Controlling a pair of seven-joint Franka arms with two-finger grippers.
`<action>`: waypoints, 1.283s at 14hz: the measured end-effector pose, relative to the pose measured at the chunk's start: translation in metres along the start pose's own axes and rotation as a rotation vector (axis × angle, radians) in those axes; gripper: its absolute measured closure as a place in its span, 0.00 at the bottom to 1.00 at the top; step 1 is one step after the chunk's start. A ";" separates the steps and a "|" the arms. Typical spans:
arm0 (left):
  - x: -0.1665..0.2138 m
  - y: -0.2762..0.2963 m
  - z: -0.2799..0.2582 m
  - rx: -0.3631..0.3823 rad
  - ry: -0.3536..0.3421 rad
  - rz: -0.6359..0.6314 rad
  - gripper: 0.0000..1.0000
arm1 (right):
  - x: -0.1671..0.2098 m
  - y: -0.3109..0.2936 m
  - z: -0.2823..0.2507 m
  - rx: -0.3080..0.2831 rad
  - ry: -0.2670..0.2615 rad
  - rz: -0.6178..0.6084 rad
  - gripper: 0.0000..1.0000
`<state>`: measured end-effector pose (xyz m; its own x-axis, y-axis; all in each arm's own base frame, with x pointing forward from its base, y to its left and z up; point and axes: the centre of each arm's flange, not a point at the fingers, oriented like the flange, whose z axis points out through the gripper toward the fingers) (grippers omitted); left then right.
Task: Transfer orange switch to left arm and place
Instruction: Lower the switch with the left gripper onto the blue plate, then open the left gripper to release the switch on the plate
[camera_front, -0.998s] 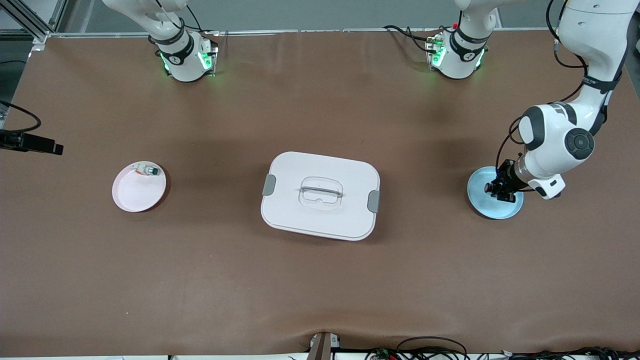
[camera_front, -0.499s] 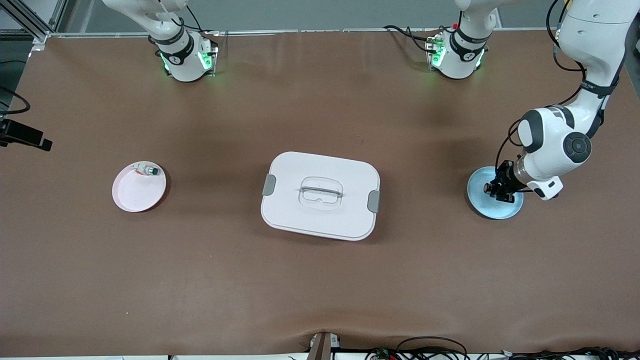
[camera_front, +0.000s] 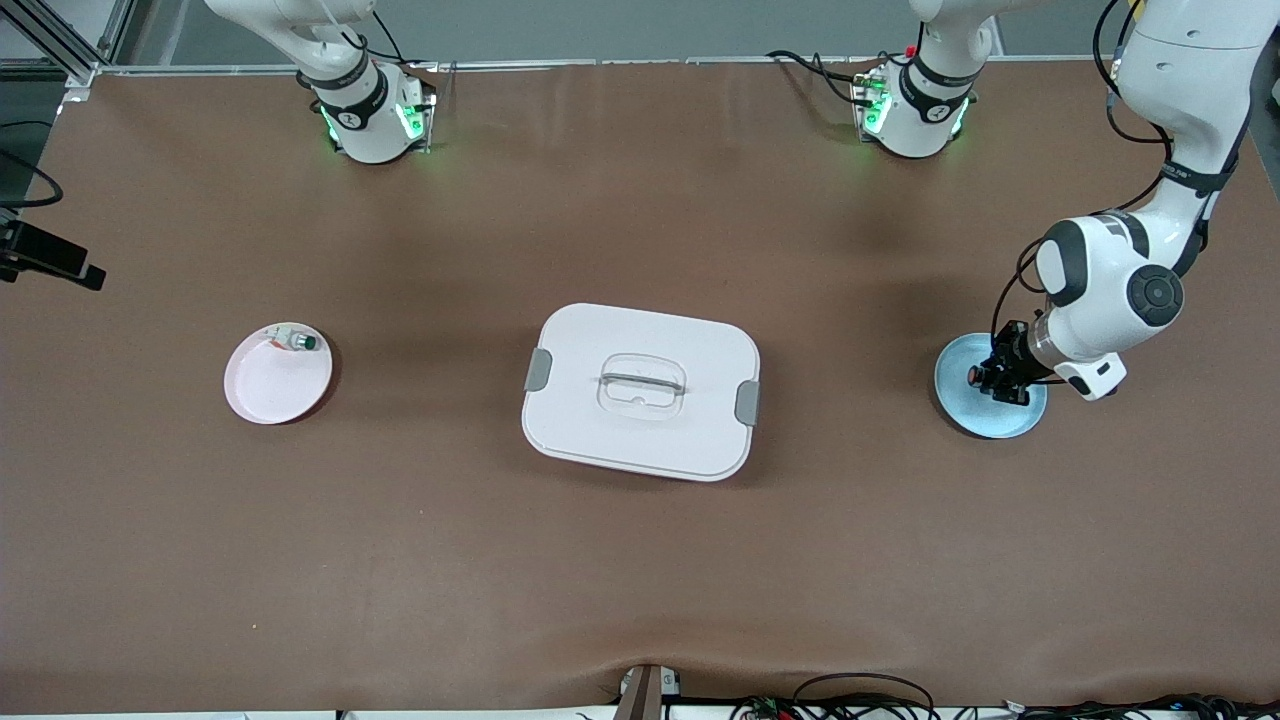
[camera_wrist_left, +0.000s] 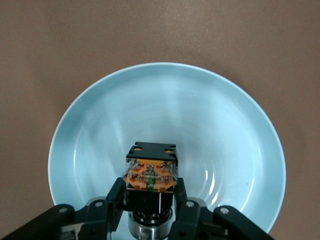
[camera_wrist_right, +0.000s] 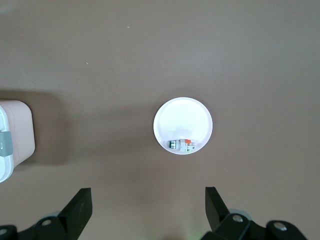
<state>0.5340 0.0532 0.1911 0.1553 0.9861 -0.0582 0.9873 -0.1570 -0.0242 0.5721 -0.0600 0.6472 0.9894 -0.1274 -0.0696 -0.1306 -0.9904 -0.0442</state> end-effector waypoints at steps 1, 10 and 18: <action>0.000 0.000 0.000 0.000 0.000 0.000 0.57 | -0.001 -0.001 -0.002 0.000 0.006 0.000 0.00; -0.002 0.018 -0.030 -0.059 0.017 0.012 0.00 | -0.011 -0.007 -0.016 -0.018 0.027 -0.014 0.00; -0.026 0.029 -0.083 -0.131 0.051 0.242 0.00 | -0.010 -0.016 -0.017 -0.060 0.058 -0.032 0.00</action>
<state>0.5611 0.0280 0.2749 0.3856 0.9226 0.0042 0.9165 -0.3836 0.1135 0.5654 -0.0436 0.6653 0.9953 -0.0966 -0.0109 -0.0965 -0.9952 0.0145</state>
